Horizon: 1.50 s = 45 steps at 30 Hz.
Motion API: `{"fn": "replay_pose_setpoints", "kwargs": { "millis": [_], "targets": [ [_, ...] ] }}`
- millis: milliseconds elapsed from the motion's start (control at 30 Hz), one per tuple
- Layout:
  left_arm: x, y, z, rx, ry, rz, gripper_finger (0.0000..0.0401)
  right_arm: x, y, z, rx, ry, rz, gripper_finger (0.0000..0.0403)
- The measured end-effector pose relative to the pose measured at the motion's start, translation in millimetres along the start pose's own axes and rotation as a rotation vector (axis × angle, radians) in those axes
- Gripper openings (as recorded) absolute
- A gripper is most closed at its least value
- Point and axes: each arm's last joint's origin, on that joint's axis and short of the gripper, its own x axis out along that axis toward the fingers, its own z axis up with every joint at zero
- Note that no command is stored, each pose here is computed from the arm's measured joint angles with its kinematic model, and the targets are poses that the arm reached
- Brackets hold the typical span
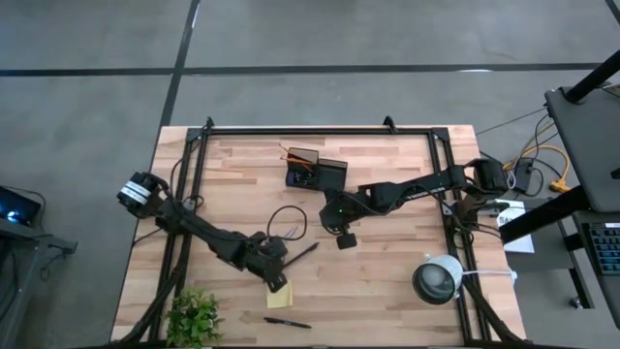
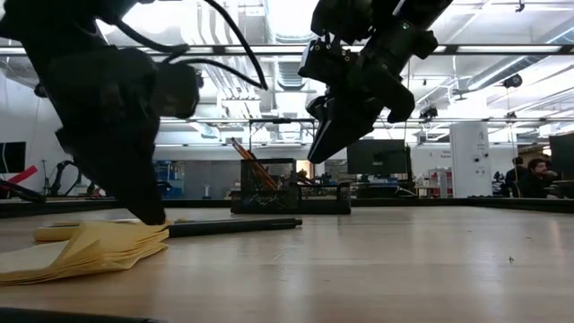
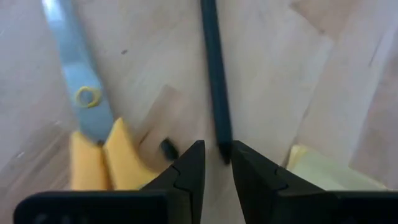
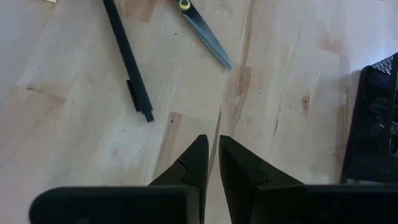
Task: Pick and place office supplies into organizer
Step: Put the top black pen into the desk organizer
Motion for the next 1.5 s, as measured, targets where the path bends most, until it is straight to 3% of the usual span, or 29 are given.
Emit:
{"fn": "replay_pose_setpoints", "kwargs": {
  "millis": [200,400,533,767,900,1100,1267,1500],
  "targets": [
    [8,-3,0,-0.006,-0.008,-0.022,0.0058,0,0,0,0.025,0.002,0.001,0.0029],
    [11,-3,-1,-0.005,0.0,-0.023,0.0014,0,0,0,0.019,0.003,0.002,0.0029],
    [16,-3,-1,-0.01,-0.003,-0.022,0.0008,0,2,0,0.017,0.001,0.019,0.0029],
    [26,-4,0,-0.024,-0.021,-0.042,0.0003,-1,9,-6,0.074,0.05,0.156,0.0029],
    [30,-3,-2,-0.024,-0.012,-0.038,0.0002,-2,15,-11,0.078,0.116,0.178,0.0029],
    [38,-1,-3,-0.027,-0.008,-0.03,0.0001,-1,21,-10,0.068,0.105,0.238,0.003],
    [42,-1,0,-0.039,-0.024,-0.05,0.0001,9,22,-13,0.072,0.118,0.279,0.0056],
    [42,0,2,-0.029,-0.026,-0.05,0.0001,17,24,-11,0.054,0.084,0.282,0.0123]
  ]
}}
